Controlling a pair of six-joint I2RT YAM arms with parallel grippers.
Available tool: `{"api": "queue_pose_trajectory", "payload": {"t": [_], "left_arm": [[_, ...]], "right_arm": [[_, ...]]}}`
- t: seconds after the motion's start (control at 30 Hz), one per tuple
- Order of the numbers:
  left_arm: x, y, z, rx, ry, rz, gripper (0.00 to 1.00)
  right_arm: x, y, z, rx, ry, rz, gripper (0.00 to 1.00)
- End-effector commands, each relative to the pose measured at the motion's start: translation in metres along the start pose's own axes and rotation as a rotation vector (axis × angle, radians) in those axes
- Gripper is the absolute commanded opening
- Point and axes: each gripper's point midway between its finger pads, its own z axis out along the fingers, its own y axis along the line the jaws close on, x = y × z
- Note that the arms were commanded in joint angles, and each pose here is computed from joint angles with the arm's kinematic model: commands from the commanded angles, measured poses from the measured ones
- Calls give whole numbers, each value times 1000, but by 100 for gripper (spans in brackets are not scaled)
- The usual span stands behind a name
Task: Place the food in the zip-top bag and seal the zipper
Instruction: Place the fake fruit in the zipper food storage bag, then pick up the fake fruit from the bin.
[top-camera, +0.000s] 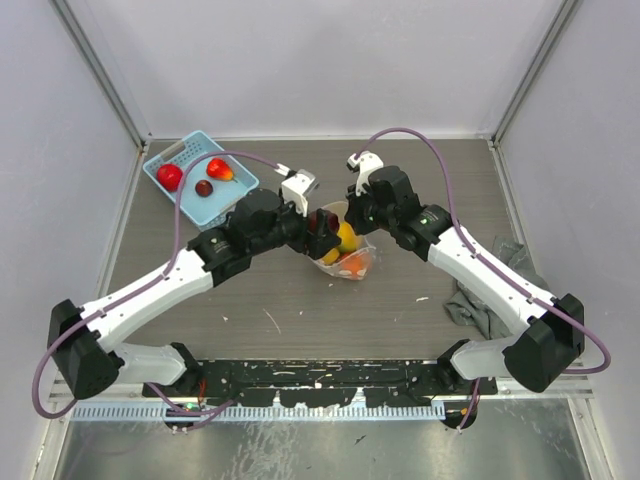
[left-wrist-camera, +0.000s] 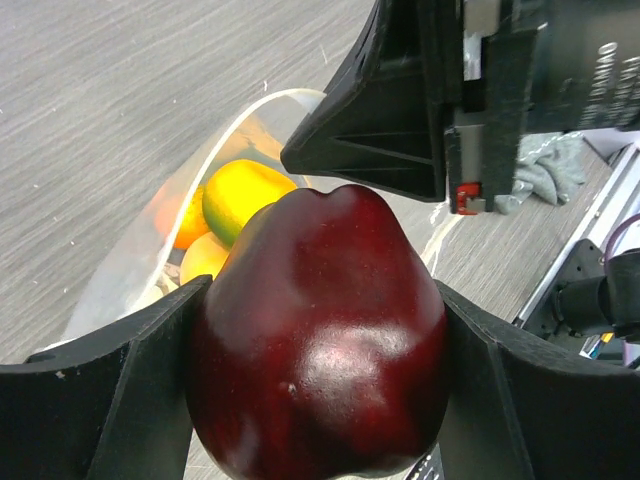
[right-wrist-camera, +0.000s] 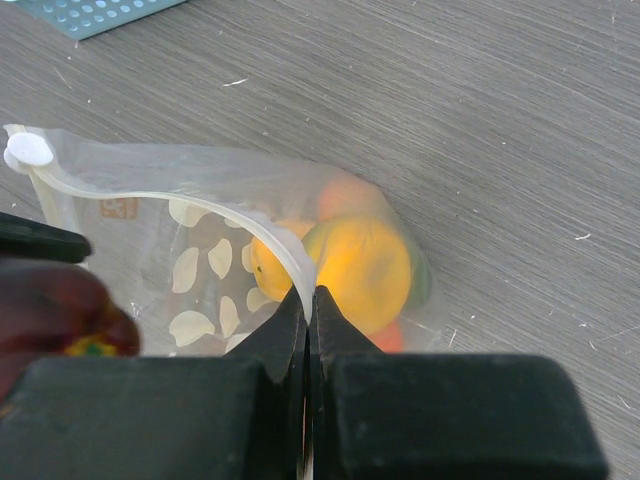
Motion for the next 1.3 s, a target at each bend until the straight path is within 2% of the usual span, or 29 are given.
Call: {"api": "queue_pose_trajectory", "payload": {"t": [0.0, 0.2, 0.37, 0.67, 0.9, 1.27], "left_arm": [[-25, -8, 15, 8, -84, 37, 47], [-3, 5, 30, -60, -22, 37, 54], [5, 19, 30, -134, 1, 34, 73], [0, 24, 26, -169, -10, 31, 96], [-4, 20, 13, -168, -5, -14, 97], [1, 23, -45, -270, 28, -220, 97]], "right_arm": [[-38, 12, -21, -51, -119, 18, 0], [-36, 13, -19, -57, -112, 21, 0], [-33, 13, -18, -56, -107, 20, 0], [-30, 13, -15, -62, -97, 19, 1], [-30, 13, -15, -60, -96, 20, 1], [-27, 12, -11, -55, -96, 25, 1]]}}
